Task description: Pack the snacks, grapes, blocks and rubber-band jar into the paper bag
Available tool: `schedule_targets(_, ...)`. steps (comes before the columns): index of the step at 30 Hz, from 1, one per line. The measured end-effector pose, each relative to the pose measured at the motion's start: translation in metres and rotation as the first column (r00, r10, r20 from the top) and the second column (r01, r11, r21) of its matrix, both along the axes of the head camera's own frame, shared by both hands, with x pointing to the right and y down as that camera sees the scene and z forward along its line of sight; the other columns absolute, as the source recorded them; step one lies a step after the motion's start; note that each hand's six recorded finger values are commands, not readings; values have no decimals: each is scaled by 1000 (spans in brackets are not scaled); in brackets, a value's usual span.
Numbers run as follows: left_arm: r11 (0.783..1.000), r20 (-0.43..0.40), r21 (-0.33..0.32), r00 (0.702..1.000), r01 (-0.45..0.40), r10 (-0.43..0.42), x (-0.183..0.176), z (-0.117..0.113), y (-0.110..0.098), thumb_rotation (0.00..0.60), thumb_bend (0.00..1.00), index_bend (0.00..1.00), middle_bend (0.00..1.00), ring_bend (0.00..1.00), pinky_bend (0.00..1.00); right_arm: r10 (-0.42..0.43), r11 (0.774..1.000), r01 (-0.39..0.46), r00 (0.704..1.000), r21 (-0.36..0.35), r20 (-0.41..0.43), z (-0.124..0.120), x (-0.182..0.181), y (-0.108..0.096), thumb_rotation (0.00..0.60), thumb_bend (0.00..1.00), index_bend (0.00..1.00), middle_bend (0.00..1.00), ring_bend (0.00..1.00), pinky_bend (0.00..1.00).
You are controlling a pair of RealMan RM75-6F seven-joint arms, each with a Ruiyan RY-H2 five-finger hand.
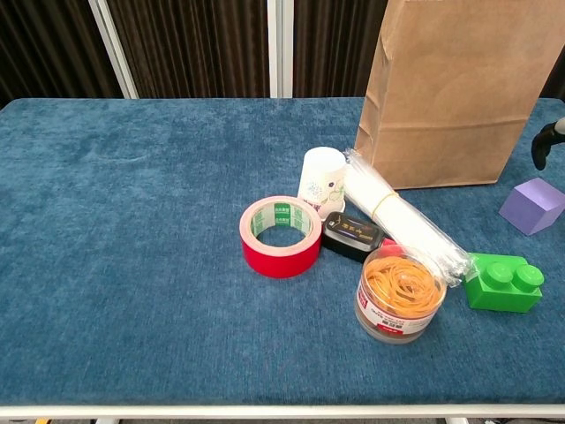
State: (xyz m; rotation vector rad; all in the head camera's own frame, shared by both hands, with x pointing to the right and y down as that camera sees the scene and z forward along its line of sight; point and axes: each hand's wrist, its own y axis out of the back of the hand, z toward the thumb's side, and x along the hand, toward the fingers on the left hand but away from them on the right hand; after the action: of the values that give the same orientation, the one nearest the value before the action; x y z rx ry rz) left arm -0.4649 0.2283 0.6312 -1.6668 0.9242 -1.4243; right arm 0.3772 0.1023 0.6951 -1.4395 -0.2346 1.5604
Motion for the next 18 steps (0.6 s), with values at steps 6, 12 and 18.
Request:
schedule_targets(6, 1000, 4, 0, 1000, 3, -3, -2, 0, 0, 600, 107, 123, 120, 21, 210, 12, 1000, -12, 1000, -22, 2, 14, -1, 4, 600, 0, 364, 290, 845, 881)
schedule_targets(12, 1000, 6, -6, 1000, 4, -4, -3, 2, 1, 600, 107, 123, 120, 21, 210, 13, 1000, -13, 1000, -29, 9, 23, -1, 8, 600, 0, 367, 305, 845, 881)
schedule_targets(18, 1000, 6, -3, 1000, 5, -5, -4, 1, 1, 600, 107, 124, 120, 21, 210, 20, 1000, -19, 999, -17, 38, 25, -4, 8, 600, 0, 375, 305, 845, 881)
